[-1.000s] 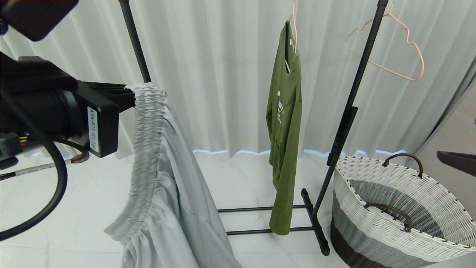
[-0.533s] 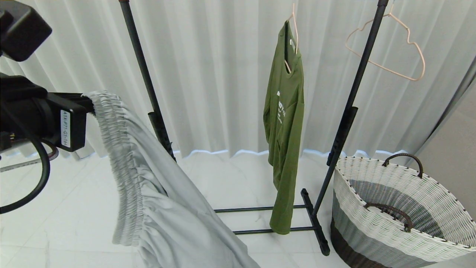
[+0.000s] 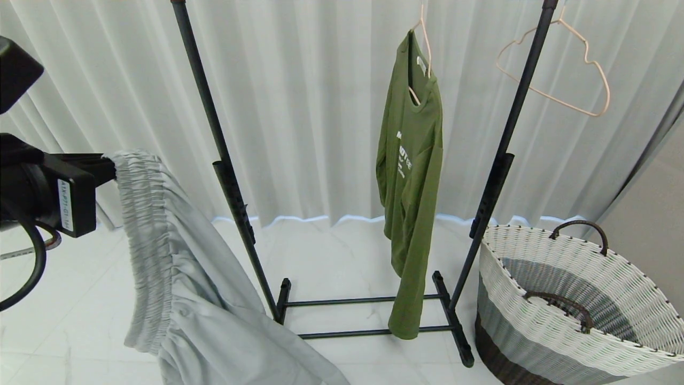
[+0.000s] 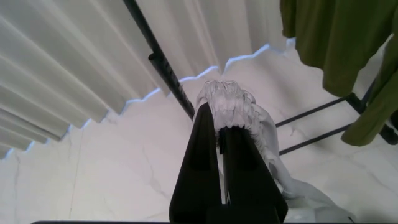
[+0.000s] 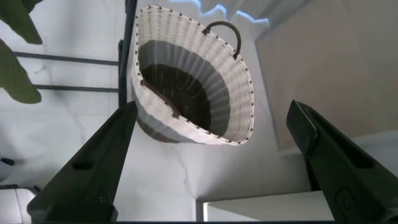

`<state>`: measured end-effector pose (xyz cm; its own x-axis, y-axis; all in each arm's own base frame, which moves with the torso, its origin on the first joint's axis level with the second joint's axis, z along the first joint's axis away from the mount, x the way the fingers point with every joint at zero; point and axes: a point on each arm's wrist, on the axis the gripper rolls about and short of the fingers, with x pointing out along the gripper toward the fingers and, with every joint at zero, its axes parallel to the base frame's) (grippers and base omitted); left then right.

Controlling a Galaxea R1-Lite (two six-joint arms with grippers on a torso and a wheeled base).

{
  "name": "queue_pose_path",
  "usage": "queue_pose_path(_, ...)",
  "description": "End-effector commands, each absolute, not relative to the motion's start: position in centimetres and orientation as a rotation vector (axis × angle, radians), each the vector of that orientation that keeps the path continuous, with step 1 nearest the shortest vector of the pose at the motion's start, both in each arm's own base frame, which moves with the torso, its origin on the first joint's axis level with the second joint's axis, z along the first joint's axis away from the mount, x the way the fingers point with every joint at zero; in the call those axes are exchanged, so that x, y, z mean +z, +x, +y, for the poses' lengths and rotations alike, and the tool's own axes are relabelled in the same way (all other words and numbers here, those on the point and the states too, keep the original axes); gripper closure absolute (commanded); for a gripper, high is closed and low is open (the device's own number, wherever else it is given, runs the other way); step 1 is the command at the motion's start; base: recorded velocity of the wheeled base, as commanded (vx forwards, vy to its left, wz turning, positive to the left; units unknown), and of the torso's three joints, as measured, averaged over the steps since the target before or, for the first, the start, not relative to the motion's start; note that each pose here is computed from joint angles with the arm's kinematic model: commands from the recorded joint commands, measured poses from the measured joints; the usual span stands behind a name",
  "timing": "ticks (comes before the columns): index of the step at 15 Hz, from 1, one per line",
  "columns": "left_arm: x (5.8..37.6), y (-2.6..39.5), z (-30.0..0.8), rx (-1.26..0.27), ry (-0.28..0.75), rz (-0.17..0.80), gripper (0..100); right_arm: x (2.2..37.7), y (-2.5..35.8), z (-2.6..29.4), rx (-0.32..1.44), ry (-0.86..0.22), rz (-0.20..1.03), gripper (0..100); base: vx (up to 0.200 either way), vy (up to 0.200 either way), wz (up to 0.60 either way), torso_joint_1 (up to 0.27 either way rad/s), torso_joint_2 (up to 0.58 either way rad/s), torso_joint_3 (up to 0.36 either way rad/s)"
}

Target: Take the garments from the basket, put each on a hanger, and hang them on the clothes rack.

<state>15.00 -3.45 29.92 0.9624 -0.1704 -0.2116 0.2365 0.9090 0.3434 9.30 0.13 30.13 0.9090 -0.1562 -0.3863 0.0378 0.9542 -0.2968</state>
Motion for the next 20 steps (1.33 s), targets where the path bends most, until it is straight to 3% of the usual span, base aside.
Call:
queue_pose_path(1,29.9,14.8,-3.0,-0.186,0.372,0.177,100,29.9,10.0,0.1,-0.103,-0.286,0.442,0,0.000,0.000,0.00,0.000,0.00,0.000)
queue_pose_path(8,29.5,14.5,-2.9,-0.186,0.375,0.188,100,28.8,9.9,0.1,-0.106,-0.280,0.472,0,0.000,0.000,0.00,0.087,-0.24,-0.145)
queue_pose_path(20,29.9,13.9,-2.8,-0.185,0.374,0.163,100,29.4,11.2,0.2,-0.092,-0.266,0.396,0,0.000,0.000,0.00,0.213,-0.49,-0.279)
